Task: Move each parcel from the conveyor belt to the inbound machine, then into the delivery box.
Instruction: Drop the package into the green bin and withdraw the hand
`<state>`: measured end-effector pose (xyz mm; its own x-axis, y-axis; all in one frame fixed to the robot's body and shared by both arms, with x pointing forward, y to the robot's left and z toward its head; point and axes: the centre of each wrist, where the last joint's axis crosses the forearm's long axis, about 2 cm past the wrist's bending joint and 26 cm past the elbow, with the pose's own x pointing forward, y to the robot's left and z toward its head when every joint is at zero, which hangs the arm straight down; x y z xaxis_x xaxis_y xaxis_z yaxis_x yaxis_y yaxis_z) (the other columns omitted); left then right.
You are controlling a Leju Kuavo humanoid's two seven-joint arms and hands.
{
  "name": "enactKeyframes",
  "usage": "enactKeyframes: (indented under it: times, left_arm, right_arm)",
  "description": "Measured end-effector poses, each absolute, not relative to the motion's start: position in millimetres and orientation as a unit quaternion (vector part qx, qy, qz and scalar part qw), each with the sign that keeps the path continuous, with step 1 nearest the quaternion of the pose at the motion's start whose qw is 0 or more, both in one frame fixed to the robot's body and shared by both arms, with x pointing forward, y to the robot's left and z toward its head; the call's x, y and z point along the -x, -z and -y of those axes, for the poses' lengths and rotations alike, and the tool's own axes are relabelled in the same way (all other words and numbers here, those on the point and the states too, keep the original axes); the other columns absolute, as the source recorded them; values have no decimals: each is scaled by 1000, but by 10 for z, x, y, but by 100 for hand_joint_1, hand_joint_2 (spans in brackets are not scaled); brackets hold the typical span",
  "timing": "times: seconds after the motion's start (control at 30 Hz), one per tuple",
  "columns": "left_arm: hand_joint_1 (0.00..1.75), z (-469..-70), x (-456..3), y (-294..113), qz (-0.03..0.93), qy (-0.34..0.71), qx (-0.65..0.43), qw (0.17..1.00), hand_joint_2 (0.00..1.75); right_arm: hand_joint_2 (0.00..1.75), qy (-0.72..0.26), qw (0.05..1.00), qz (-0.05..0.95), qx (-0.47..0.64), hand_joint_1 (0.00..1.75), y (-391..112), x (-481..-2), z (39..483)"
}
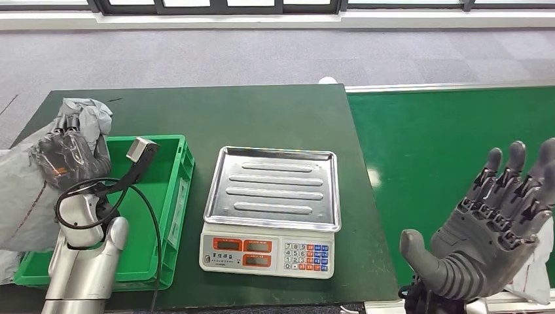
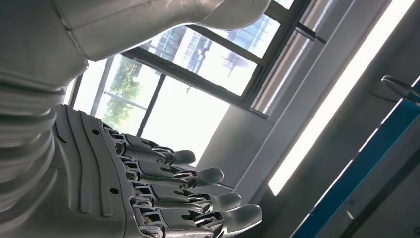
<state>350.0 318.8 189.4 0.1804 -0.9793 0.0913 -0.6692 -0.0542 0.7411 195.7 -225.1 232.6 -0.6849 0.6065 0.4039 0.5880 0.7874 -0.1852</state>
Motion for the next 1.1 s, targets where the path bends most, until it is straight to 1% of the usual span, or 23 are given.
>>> enactKeyframes:
  times: [0.07,0.2,0.23,0.33,0.37,0.43,0.5,0.57,0.63,0.77,0.83,0.9,0.97,1.03,1.1]
  left_arm:
    - [175,-3210,-3524,-1703,567,265,-679,384,175]
    - [174,-3225,-3532,-1427,537,320,-652,429,175]
    - [136,-3225,-3535,-1374,528,337,-639,446,175]
    - [6,-3213,-3514,-1199,506,374,-592,504,175]
    - [0,-3194,-3495,-1142,504,377,-578,520,175]
    - [0,-3135,-3451,-1056,511,372,-556,540,175]
    - [0,-3065,-3417,-1011,523,361,-541,552,87]
    - [0,-2999,-3387,-1001,542,340,-523,563,0]
    - [0,-2936,-3354,-1031,576,301,-502,571,0]
    - [0,-2859,-3257,-1143,644,214,-464,569,0]
    - [0,-2852,-3176,-1184,692,180,-417,561,0]
    - [0,-2869,-3042,-1212,754,102,-340,552,0]
    - [0,-2873,-2910,-1216,783,9,-272,560,0]
    - [0,-2882,-2815,-1219,789,-37,-238,565,0]
    - [0,-2884,-2724,-1240,802,-60,-221,552,0]
  right_arm:
    - [175,-25,227,917,328,0,-2313,-1966,2261]
    - [175,-32,234,914,330,0,-2290,-1982,2273]
    - [175,-36,241,912,330,0,-2283,-1989,2277]
    - [175,-53,283,901,325,0,-2244,-2042,2297]
    - [175,-59,301,896,322,0,-2224,-2078,2311]
    - [175,-67,330,886,320,0,-2183,-2171,2357]
    - [175,-77,344,874,334,0,-2159,-2266,2423]
    - [87,-91,359,854,365,0,-2142,-2361,2499]
    - [0,-113,381,825,402,0,-2091,-2465,2615]
    - [175,-163,427,761,460,0,-1929,-2658,2944]
    - [175,-194,492,714,458,0,-1835,-2786,3130]
    - [175,-234,570,651,443,0,-1690,-2955,3434]
    - [175,-254,604,611,446,0,-1573,-3062,3773]
    - [175,-262,615,578,468,0,-1521,-3122,3999]
    - [87,-278,632,530,492,0,-1468,-3159,4191]
